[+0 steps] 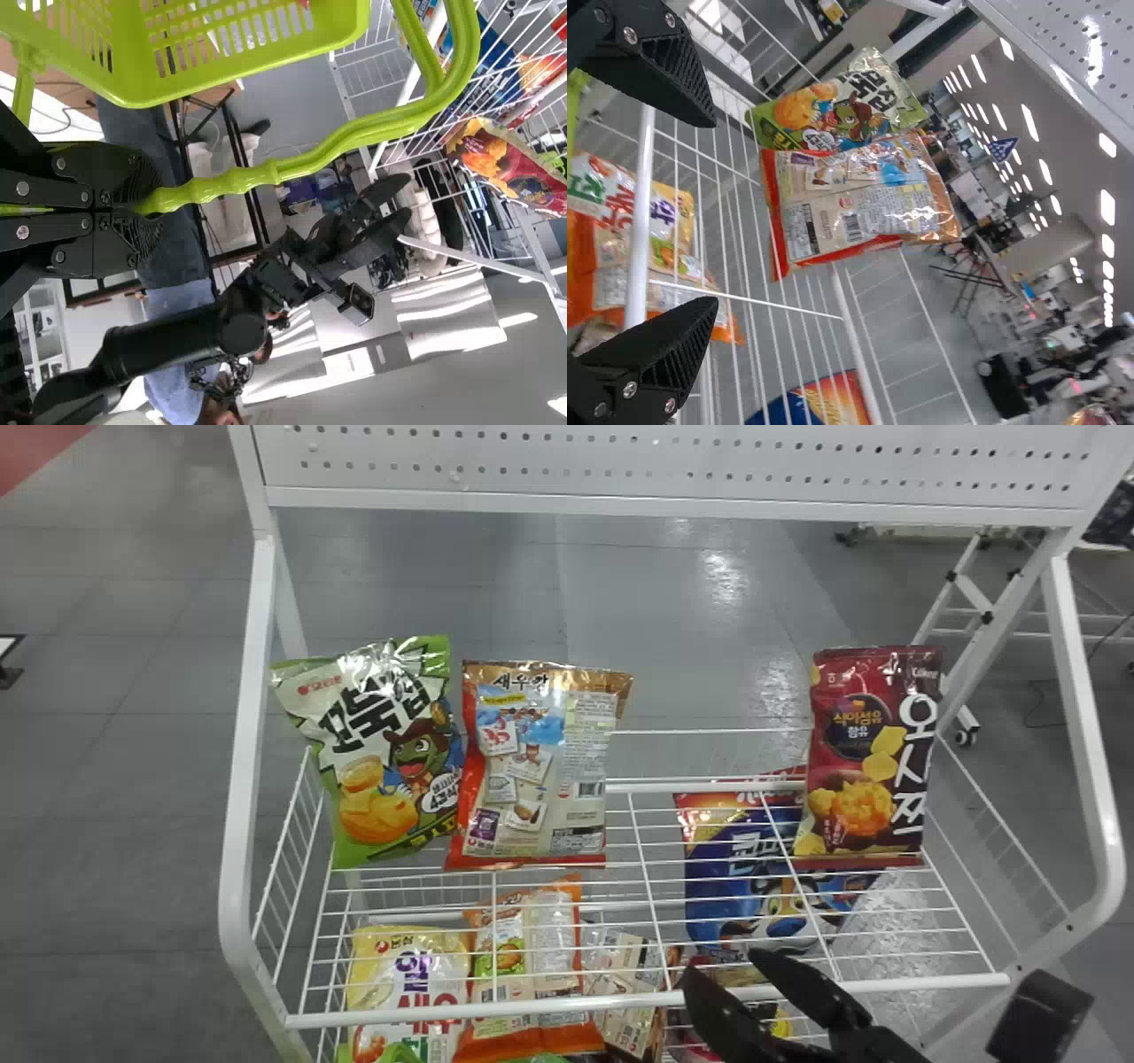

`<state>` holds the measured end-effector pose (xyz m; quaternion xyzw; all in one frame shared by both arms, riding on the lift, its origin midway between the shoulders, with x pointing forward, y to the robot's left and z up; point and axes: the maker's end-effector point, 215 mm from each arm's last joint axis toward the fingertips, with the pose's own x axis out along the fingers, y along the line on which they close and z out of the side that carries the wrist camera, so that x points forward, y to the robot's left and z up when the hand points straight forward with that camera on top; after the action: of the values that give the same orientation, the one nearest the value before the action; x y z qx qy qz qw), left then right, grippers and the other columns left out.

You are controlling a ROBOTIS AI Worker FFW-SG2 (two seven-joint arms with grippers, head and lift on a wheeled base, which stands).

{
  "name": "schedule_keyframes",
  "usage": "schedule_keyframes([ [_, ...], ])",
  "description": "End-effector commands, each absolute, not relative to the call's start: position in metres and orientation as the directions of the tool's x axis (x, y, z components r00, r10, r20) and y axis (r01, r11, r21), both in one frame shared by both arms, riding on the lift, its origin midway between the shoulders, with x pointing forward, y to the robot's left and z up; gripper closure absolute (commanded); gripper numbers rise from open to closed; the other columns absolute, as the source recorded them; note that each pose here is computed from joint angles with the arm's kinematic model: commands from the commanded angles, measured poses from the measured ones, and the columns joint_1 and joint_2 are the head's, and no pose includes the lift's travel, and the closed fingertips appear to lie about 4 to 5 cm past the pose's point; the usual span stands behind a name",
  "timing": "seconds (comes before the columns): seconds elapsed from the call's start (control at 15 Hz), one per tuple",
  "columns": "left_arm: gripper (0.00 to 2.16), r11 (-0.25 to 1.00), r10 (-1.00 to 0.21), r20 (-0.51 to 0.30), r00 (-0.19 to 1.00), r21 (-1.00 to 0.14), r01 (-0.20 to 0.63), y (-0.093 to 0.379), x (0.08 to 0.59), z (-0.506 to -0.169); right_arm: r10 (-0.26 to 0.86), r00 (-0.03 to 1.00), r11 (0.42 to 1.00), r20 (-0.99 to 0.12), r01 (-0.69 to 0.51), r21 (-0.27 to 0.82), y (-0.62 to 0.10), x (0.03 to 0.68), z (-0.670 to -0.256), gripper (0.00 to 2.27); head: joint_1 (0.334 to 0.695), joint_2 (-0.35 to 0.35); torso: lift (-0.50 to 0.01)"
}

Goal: Hold basket handle with left hand then pick Jagalchi snack with right hand and place into basket

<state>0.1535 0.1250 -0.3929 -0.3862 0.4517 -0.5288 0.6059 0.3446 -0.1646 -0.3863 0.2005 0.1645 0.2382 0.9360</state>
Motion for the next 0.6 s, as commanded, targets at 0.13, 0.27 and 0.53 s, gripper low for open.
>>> schedule_keyframes([
  [0.13,2.15,0.128,-0.992,-0.126,0.025,-0.948,0.293,0.122,0.152,-0.391,0.373,0.918,0.914,-0.132,-0.339,0.224,-0.131,0.36,-0.374,0.11,0.695,-0.082,-0.008],
  [0.27,2.15,0.128,-0.992,-0.126,0.025,-0.948,0.293,0.122,0.152,-0.391,0.321,0.939,0.937,-0.127,-0.295,0.187,-0.12,0.359,-0.376,0.11,0.695,-0.061,-0.008],
  [0.53,2.15,0.129,-0.992,-0.127,0.024,-0.946,0.296,0.123,0.151,-0.392,0.27,0.959,0.955,-0.091,-0.254,0.154,-0.134,0.35,-0.387,0.11,0.695,-0.006,-0.008],
])
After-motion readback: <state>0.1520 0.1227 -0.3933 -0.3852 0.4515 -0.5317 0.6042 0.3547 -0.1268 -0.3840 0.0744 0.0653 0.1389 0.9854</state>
